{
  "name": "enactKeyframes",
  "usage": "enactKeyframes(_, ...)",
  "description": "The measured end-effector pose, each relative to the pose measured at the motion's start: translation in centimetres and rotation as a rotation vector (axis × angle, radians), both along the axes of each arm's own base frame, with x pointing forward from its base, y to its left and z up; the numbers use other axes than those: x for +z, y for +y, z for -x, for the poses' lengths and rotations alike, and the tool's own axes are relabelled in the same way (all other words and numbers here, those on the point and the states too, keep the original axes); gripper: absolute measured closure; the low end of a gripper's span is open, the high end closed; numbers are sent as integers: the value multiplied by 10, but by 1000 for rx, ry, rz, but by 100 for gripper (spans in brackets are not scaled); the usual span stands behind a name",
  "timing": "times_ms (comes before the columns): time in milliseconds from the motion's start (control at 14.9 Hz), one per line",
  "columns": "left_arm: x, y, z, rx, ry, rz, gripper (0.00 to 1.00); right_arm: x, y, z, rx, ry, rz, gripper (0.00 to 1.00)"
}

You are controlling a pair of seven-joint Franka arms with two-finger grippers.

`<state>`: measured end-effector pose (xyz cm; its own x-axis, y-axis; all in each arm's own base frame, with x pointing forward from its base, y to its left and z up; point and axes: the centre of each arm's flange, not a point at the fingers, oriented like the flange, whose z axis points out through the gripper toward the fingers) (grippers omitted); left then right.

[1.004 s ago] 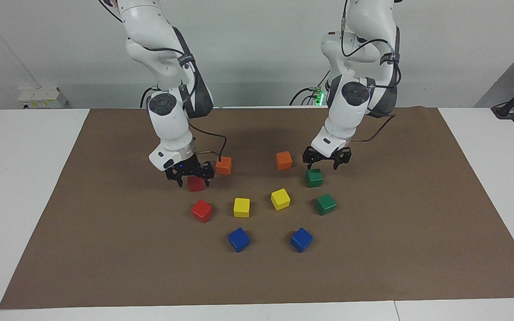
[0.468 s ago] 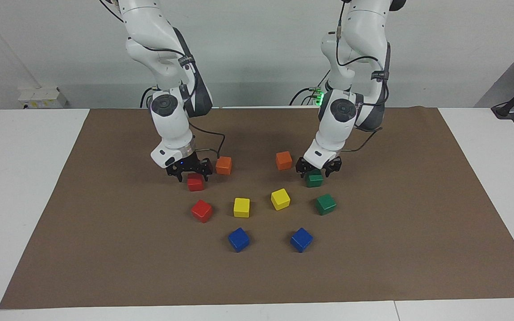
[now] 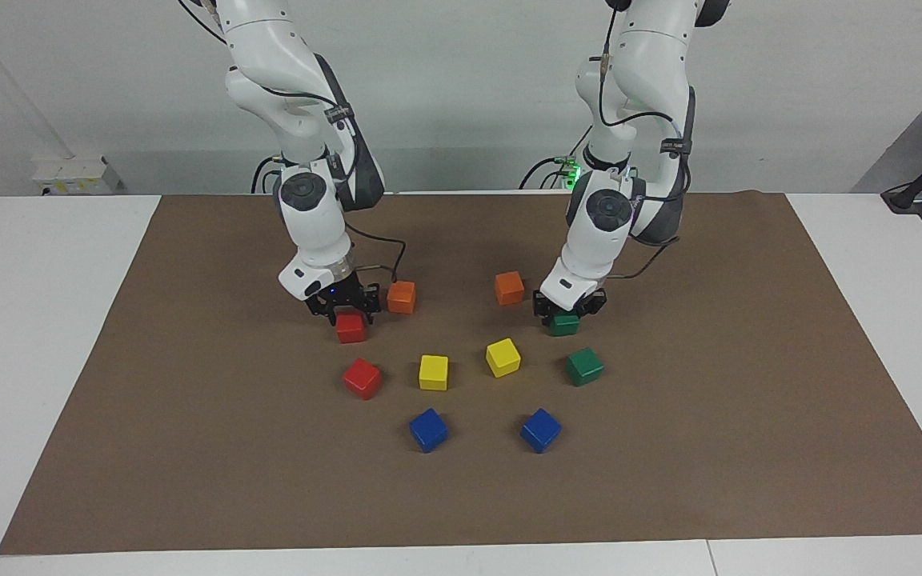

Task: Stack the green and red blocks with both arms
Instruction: 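Close the left gripper on the green block while the right gripper grasps red, then carry the green block outward with the left gripper while the right carries red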

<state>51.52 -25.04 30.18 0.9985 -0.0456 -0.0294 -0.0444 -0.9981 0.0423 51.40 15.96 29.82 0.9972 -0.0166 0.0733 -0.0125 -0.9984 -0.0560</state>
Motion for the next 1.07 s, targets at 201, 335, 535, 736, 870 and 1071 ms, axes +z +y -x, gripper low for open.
enactKeyframes(201, 1, 1, -2, 3, -2, 0, 45, 2, -4, 1, -5, 8, 4, 45)
enactKeyframes(335, 9, 9, -9, 20, -11, 2, 45, 13, -14, -5, 2, 27, 13, 45)
enactKeyframes(535, 44, 56, -32, 105, -30, 6, 45, 56, -66, -33, 77, 34, 26, 45)
enactKeyframes(736, 70, 131, -46, 141, -30, 1, 45, 68, -157, -48, 155, 1, 40, 45)
enactKeyframes(870, 70, 194, -53, 139, -27, -1, 45, 62, -196, -46, 155, 10, 43, 45)
enactKeyframes(1071, 62, 287, -50, 105, -17, -1, 45, 53, -225, -44, 165, 10, 45, 45)
